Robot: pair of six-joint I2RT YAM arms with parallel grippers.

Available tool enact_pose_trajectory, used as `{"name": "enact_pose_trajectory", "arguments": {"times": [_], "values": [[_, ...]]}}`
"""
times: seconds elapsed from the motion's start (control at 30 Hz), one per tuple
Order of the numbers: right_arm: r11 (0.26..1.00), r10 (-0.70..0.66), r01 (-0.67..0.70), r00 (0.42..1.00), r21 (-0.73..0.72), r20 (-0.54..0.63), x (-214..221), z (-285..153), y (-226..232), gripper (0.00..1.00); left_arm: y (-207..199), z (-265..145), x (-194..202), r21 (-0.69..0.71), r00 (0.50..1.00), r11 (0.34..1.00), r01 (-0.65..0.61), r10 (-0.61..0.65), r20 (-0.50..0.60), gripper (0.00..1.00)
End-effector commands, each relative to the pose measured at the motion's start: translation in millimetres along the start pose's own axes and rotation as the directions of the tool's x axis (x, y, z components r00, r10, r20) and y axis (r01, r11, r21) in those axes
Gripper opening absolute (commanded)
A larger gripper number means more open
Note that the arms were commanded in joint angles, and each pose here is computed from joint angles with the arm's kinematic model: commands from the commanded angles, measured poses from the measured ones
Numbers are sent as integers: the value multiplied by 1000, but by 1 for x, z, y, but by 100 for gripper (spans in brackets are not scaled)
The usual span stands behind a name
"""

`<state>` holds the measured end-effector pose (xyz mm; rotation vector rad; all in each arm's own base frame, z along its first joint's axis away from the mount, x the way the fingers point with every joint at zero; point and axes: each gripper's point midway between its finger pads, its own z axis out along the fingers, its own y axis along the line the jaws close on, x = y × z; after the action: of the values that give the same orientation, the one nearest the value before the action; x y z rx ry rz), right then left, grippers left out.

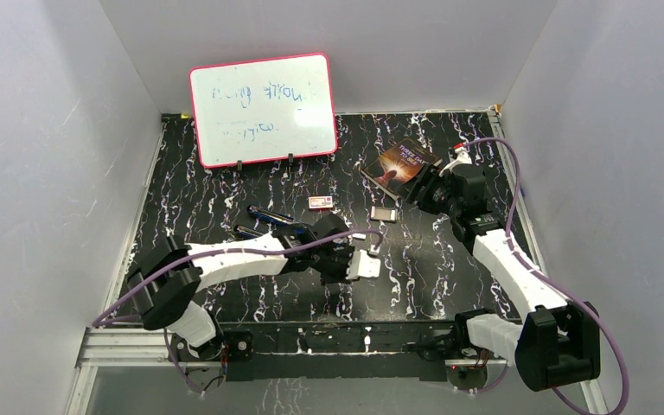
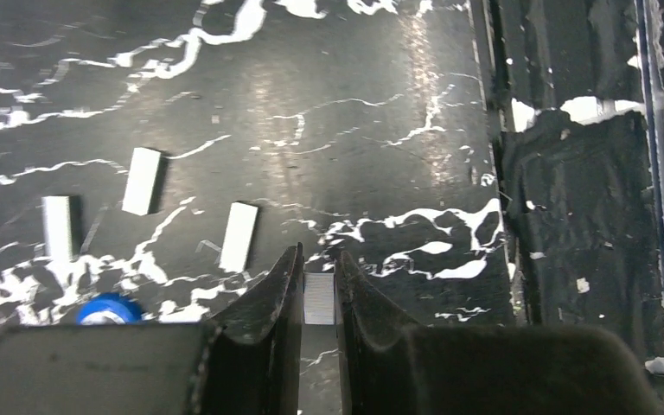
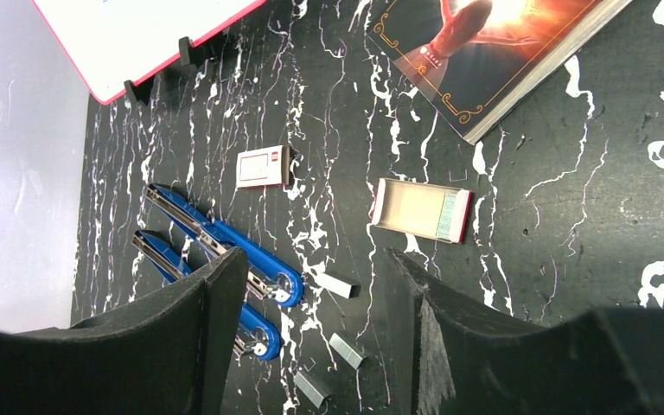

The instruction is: Load the staples into the stapler

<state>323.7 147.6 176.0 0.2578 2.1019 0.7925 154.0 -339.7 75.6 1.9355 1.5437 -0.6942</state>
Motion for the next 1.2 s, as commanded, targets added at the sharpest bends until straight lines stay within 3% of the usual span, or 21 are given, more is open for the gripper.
{"name": "enact_pose_trajectory", "arguments": {"times": [0.0, 0.4, 0.63, 0.87, 1.03, 1.17], "values": [[998, -36, 38, 999, -53, 41, -11, -8, 13, 67, -4, 9, -4, 25, 998, 998, -51, 52, -39, 0], [996, -33, 37, 998, -81, 44, -9, -11, 17, 67, 5, 38, 20, 24, 982, 996, -88, 91, -168, 0], [998, -35, 38, 998, -59, 51, -8, -12, 12, 68, 4, 41, 26, 34, 976, 994, -100, 104, -190, 15], [999, -38, 38, 992, -1, 124, -19, -19, 3, 71, 4, 34, 11, 27, 983, 994, -104, 107, -147, 39], [999, -40, 36, 979, 27, 201, -34, -28, 3, 75, 12, 22, -9, -20, 989, 994, -109, 106, -107, 43], [995, -103, 102, 965, 17, 240, -42, -36, 8, 84, 29, -2, -43, -132, 996, 987, -92, 92, -6, 45]]}}
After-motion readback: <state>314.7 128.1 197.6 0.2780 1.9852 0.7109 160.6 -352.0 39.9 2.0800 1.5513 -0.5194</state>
